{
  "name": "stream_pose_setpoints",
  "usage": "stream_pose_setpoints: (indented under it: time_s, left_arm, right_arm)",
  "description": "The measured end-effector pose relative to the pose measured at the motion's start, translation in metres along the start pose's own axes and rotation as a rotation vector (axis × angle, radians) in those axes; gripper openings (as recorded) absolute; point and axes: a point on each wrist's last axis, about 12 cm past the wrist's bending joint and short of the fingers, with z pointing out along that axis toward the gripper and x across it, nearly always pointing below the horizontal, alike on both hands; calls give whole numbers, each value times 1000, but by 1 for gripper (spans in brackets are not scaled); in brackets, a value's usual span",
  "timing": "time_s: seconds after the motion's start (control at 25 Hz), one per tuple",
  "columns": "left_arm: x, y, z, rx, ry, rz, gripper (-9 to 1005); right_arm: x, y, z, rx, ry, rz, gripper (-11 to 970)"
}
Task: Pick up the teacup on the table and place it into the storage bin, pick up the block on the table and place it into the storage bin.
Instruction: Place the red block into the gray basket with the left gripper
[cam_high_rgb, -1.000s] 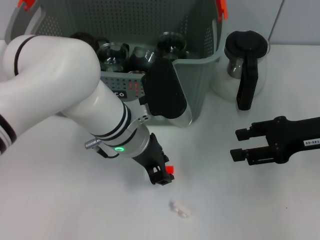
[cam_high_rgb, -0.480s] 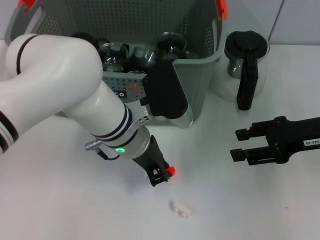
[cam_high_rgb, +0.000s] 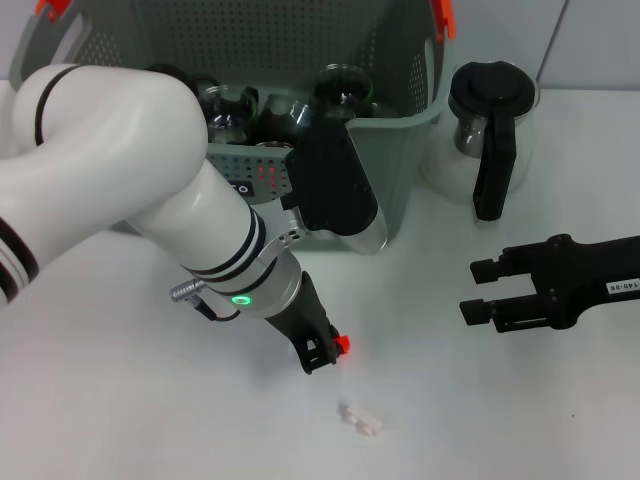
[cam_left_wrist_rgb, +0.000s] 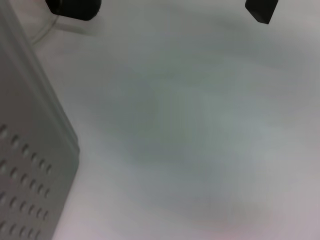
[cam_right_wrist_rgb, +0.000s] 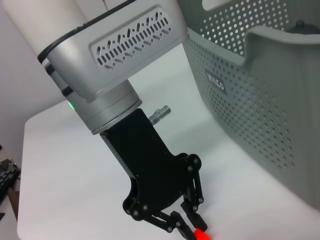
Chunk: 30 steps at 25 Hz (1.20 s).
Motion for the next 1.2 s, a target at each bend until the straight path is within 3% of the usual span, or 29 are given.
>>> stream_pose_setpoints:
  time_s: [0.32,0.6,0.8,0.88,1.0,1.08,1.12,1.2]
  left_arm:
    - [-1,0,-7,22,-1,-10,105]
    - [-1,4,-50,124,-89,-12,128]
    - [10,16,-100,245,-277,-17,144]
    - [15,22,-126,263,-388,-19,150]
    - [22,39,-157,208,-517,-48,160]
    - [24,54,-171,126,-579,-96,167]
    - [24,54,-171,126,-579,-96,170]
    - [23,82,-179,-14,-631,-192,176]
  right_arm:
    - [2,1,-1,-2,-1,5,700]
    - [2,1,-1,-3,-2,3,700]
    - [2,2,0,-4,-2,2,699]
    - [2,2,0,-5,-2,2,699]
    - [1,2,0,-6,-1,0,700]
    - [1,2,0,-6,-2,0,700]
    - [1,2,0,-6,-2,0,701]
    - [0,2,0,-6,-3,-1,701]
